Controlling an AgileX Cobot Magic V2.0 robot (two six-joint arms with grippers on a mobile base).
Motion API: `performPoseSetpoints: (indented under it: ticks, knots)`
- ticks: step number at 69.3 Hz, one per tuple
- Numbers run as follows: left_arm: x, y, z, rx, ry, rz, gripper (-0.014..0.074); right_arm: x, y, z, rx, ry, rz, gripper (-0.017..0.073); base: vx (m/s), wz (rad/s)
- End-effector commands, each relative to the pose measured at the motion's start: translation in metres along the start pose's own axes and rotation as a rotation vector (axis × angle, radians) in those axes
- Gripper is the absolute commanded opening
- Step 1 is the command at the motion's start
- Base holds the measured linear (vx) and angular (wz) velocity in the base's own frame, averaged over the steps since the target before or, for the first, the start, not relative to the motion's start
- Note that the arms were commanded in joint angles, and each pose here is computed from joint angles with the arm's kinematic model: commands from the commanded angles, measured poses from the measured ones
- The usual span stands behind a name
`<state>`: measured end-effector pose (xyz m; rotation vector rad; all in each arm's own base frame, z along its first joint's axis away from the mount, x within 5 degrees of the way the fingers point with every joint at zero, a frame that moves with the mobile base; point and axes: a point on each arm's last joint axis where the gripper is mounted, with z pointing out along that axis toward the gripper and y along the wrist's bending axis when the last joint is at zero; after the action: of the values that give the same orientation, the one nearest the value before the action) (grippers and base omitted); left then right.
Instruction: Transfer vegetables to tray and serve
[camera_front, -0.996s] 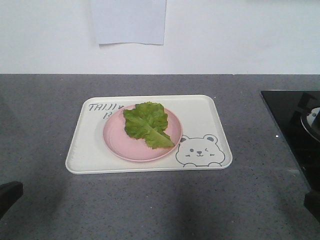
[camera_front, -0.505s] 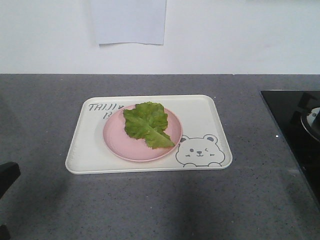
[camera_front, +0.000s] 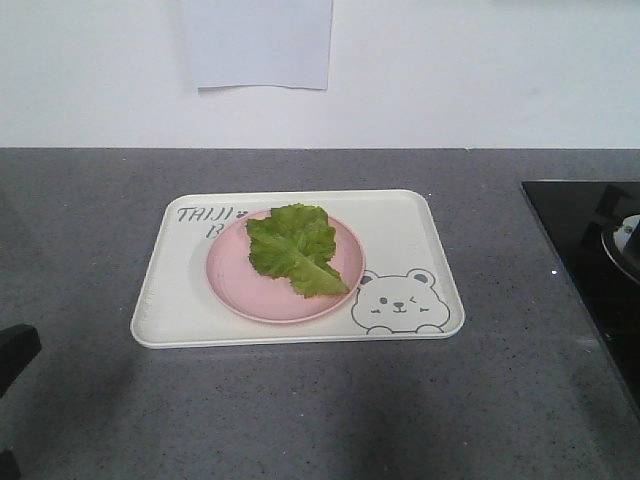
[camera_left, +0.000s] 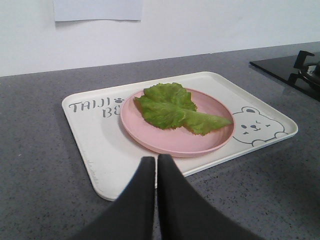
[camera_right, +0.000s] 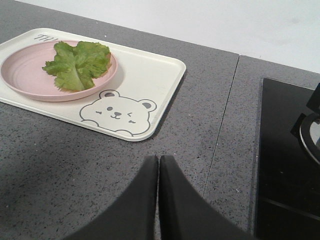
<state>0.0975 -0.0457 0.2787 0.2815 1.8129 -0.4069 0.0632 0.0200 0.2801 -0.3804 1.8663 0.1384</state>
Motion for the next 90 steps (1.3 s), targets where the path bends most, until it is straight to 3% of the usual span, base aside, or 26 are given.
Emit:
performPoseSetpoints:
  ticks: [1, 24, 26, 31, 37, 46, 55, 62, 67, 75, 90]
  knots:
    - [-0.015, -0.002, -0.003, 0.011, -0.101, -0.018, -0.0006, -0.014, -0.002, -0.002, 0.018, -0.083, -0.013, -0.0006, 0.00, 0.00]
    - [-0.014, -0.002, -0.003, 0.011, -0.104, -0.018, -0.0006, -0.014, -0.002, -0.002, 0.018, -0.083, -0.013, -0.0006, 0.00, 0.00]
    - [-0.012, -0.001, -0.004, 0.010, -0.104, -0.003, -0.0006, -0.014, -0.002, -0.002, 0.018, -0.083, -0.013, -0.0006, 0.00, 0.00]
    - [-0.003, 0.001, -0.005, -0.007, -0.125, 0.094, -0.0006, -0.013, -0.002, -0.002, 0.018, -0.082, -0.013, -0.0006, 0.00, 0.00]
    - [0.008, 0.006, -0.008, -0.038, -0.211, 0.133, -0.0006, -0.013, -0.002, -0.002, 0.018, -0.082, -0.013, -0.0006, 0.00, 0.00]
    - [0.036, 0.016, -0.013, -0.111, -0.347, 0.122, -0.0006, -0.013, -0.002, -0.002, 0.018, -0.082, -0.013, -0.0006, 0.00, 0.00]
    - [0.063, 0.027, -0.020, -0.202, -0.435, 0.046, -0.0006, -0.013, -0.002, -0.002, 0.018, -0.082, -0.013, -0.0006, 0.00, 0.00]
    - [0.075, 0.032, -0.024, -0.269, -0.411, 0.003, -0.0006, -0.013, -0.002, -0.002, 0.018, -0.082, -0.013, -0.0006, 0.00, 0.00]
    - [0.078, 0.034, -0.027, -0.322, -0.396, 0.019, -0.0006, -0.013, -0.002, -0.002, 0.018, -0.082, -0.013, -0.0006, 0.00, 0.00]
    - [0.084, 0.037, -0.031, -0.389, -0.358, 0.005, -0.0006, -0.013, -0.002, -0.002, 0.018, -0.082, -0.013, -0.0006, 0.00, 0.00]
    - [0.089, 0.039, -0.036, -0.461, -0.350, -0.005, -0.0006, -0.013, -0.002, -0.002, 0.018, -0.082, -0.013, -0.0006, 0.00, 0.00]
